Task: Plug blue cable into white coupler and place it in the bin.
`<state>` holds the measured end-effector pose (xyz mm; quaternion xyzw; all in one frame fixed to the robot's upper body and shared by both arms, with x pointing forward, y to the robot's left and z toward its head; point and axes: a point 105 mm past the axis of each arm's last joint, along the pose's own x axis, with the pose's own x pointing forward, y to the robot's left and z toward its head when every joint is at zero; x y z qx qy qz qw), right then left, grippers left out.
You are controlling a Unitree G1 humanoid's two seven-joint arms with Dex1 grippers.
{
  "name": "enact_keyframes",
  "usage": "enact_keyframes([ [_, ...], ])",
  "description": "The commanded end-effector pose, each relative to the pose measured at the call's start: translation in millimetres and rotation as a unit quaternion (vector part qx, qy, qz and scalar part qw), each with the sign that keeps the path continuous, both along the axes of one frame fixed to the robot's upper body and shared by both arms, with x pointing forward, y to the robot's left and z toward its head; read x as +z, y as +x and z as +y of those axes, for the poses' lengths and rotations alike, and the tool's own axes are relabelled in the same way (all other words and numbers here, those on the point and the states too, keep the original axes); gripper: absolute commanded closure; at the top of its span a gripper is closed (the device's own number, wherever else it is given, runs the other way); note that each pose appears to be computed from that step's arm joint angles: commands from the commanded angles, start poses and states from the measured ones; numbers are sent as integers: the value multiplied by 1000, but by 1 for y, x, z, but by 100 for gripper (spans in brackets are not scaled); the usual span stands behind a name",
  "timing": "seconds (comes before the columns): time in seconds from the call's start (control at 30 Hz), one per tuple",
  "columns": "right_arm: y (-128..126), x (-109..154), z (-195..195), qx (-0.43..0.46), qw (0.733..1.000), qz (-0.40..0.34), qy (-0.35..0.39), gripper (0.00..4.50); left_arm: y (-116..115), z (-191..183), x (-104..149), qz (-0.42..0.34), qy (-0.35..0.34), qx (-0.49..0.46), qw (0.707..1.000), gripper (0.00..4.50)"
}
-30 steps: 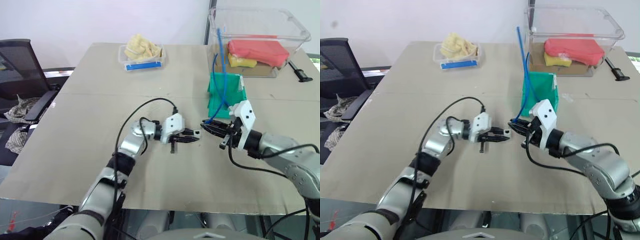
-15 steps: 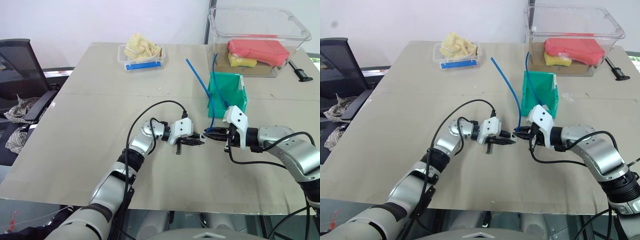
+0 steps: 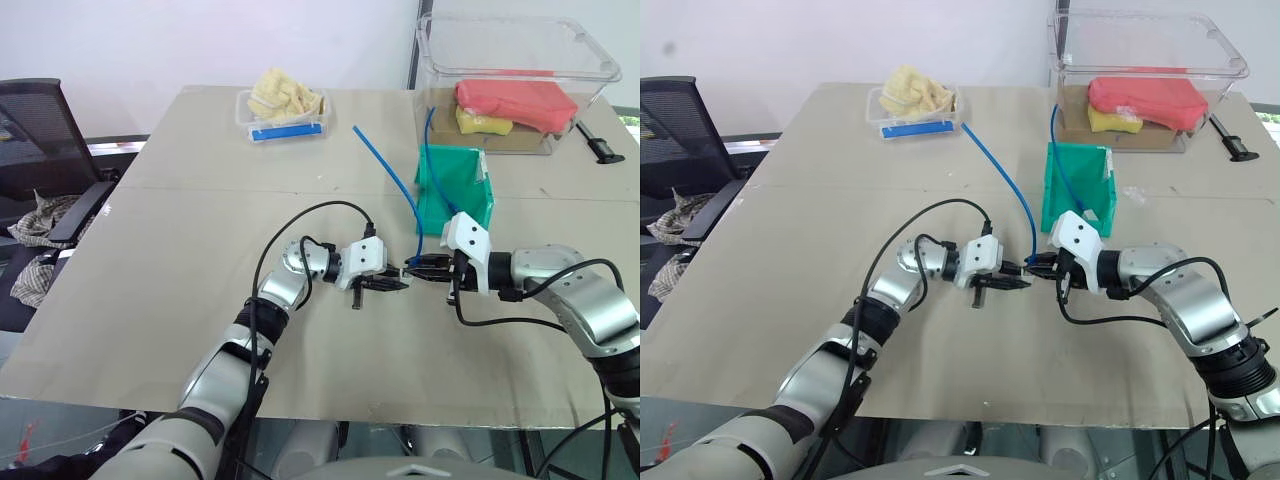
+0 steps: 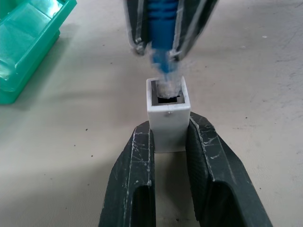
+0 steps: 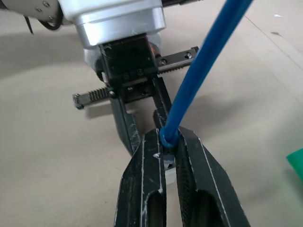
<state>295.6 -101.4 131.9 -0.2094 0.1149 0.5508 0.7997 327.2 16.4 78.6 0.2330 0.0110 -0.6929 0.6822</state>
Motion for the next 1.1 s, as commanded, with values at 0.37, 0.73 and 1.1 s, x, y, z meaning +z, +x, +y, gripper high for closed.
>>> enact_keyframes([
  [0.37,-10,-37,-10,47,991,89,-87,450,-6,-4,8,-22,-13,-16,1000,419],
  [0.73,3,-39,-5,42,985,154,-59,450,-9,-5,9,-25,-20,-14,999,419],
  [1.1,-7,-43,-5,63,977,183,-91,450,-9,-5,8,-25,-22,-10,999,419],
])
